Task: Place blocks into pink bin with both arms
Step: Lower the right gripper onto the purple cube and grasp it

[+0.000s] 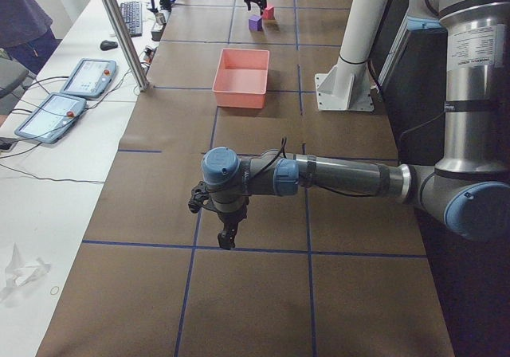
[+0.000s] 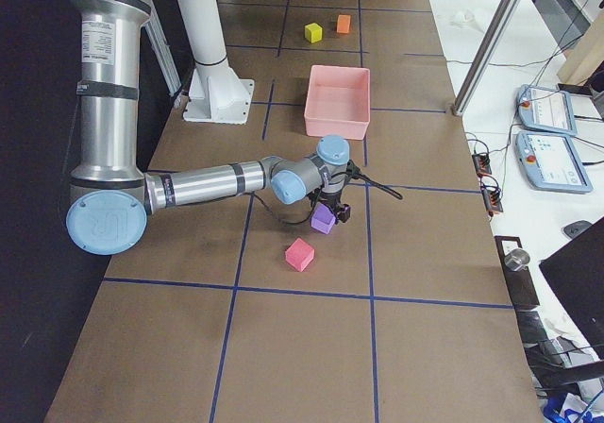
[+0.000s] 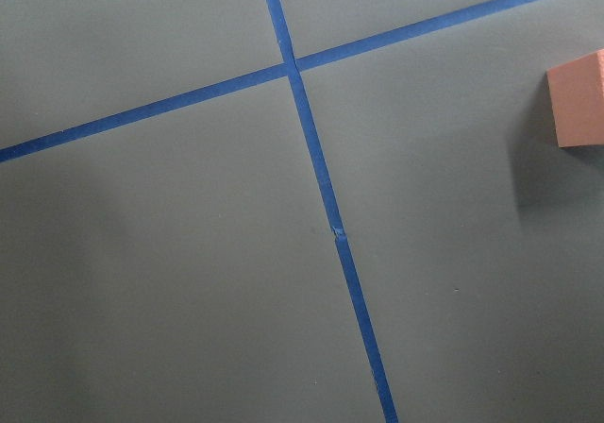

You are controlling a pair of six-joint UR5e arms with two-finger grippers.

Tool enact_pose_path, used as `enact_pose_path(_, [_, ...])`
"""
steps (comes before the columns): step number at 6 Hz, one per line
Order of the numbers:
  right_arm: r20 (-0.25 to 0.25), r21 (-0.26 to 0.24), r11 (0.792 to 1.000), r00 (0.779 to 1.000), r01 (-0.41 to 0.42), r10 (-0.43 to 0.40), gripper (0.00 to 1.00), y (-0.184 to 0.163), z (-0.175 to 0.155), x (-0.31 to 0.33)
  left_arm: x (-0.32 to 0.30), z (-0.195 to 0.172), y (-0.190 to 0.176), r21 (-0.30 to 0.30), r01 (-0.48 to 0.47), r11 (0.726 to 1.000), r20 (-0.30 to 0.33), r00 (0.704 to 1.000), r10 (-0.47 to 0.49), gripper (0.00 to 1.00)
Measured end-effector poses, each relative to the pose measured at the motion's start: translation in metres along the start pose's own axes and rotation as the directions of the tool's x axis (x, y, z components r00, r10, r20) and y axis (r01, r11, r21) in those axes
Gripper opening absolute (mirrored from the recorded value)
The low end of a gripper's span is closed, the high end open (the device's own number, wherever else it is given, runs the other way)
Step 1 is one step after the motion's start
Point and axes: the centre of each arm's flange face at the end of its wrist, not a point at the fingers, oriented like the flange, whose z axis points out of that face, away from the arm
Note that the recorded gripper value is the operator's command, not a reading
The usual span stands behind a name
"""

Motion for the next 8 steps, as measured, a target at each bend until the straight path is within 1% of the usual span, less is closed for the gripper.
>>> enact_pose_path(1, [0.006,-0.02,1.0,1.0,0.006,-0.006,1.0,-0.003,0.013,-0.001,0.0,0.0,0.0,-0.001,0.0,1.0,0.0,1.0,0.0,1.0])
enact_pose_path(2, [0.008,-0.04,0.999,1.0,0.012,-0.011,0.86,-0.007,0.027,0.0,0.0,0.001,0.0,-0.001,0.0,1.0,0.0,1.0,0.0,1.0])
enact_pose_path(3, [0.011,-0.056,0.998,1.0,0.015,-0.014,0.55,-0.01,0.037,0.0,0.0,0.001,0.0,-0.001,0.0,1.0,0.0,1.0,0.0,1.0])
enact_pose_path(4, [0.012,-0.058,0.998,1.0,0.017,-0.017,0.24,-0.016,0.041,0.0,0.0,0.001,0.0,-0.001,0.0,1.0,0.0,1.0,0.0,1.0])
enact_pose_path(5, [0.012,-0.048,0.999,1.0,0.009,-0.009,0.23,-0.026,0.039,-0.001,0.0,0.0,0.0,-0.001,0.0,1.0,0.0,1.0,0.0,1.0])
enact_pose_path(6, [0.011,-0.03,0.999,1.0,-0.027,0.027,0.23,-0.036,0.032,-0.005,0.0,0.0,0.0,0.0,0.0,1.0,0.0,1.0,0.0,1.0])
enact_pose_path(7, [0.009,0.003,0.993,0.993,-0.12,0.119,0.28,-0.05,0.015,-0.014,0.0,0.0,0.0,0.0,-0.001,1.0,0.0,1.0,0.001,1.0])
enact_pose_path(8, [0.019,0.049,0.962,0.963,-0.269,0.268,0.28,-0.075,-0.005,-0.026,0.001,-0.001,-0.001,0.001,-0.003,1.0,0.0,1.0,0.003,1.0])
